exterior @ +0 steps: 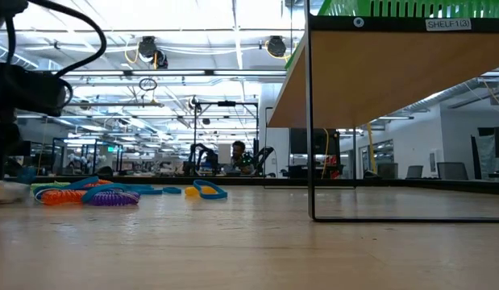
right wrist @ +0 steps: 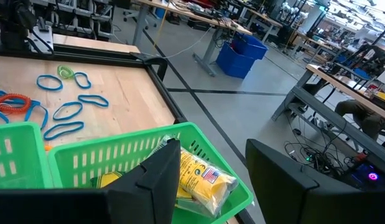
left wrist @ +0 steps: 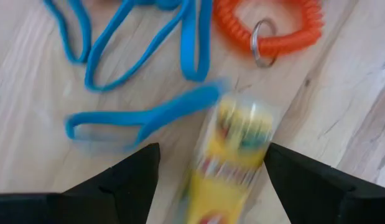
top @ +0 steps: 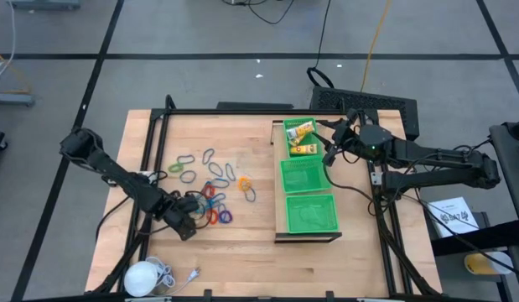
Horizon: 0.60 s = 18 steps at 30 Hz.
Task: Pick & Place Office Desk Supplies
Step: Put the yellow crayon box into the top green bin
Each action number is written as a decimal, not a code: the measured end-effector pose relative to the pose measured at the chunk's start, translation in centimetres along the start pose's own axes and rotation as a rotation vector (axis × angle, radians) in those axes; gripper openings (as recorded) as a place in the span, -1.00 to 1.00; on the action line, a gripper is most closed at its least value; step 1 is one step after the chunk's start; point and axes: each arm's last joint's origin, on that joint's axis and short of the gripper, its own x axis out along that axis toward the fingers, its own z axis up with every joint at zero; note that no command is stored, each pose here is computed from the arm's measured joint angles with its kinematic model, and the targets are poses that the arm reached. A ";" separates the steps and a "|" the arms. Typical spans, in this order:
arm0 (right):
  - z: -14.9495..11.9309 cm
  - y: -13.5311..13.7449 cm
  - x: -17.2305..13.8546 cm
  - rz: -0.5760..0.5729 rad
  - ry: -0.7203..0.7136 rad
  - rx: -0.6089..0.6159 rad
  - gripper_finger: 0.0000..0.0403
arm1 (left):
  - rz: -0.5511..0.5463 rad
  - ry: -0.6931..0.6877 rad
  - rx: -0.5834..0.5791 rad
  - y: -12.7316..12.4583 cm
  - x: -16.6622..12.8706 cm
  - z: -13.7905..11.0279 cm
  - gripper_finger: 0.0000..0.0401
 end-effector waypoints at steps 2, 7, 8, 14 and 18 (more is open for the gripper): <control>0.0 0.0 0.0 0.000 0.000 0.000 -0.15 | -0.007 0.003 -0.003 0.0 0.0 0.0 0.48; 0.0 0.0 0.0 0.000 0.000 0.002 -0.15 | -0.004 0.028 0.014 -0.2 0.3 0.0 0.48; 0.0 0.0 0.0 0.000 0.000 0.003 -0.15 | -0.002 0.034 0.011 -0.2 0.3 0.0 0.48; 0.0 0.0 0.0 0.000 0.000 0.003 -0.15 | 0.010 0.015 -0.027 -0.3 0.3 -0.4 0.48; 0.0 0.0 0.0 -0.001 0.001 0.003 -0.15 | 0.014 0.004 -0.028 -0.3 0.3 -0.5 0.46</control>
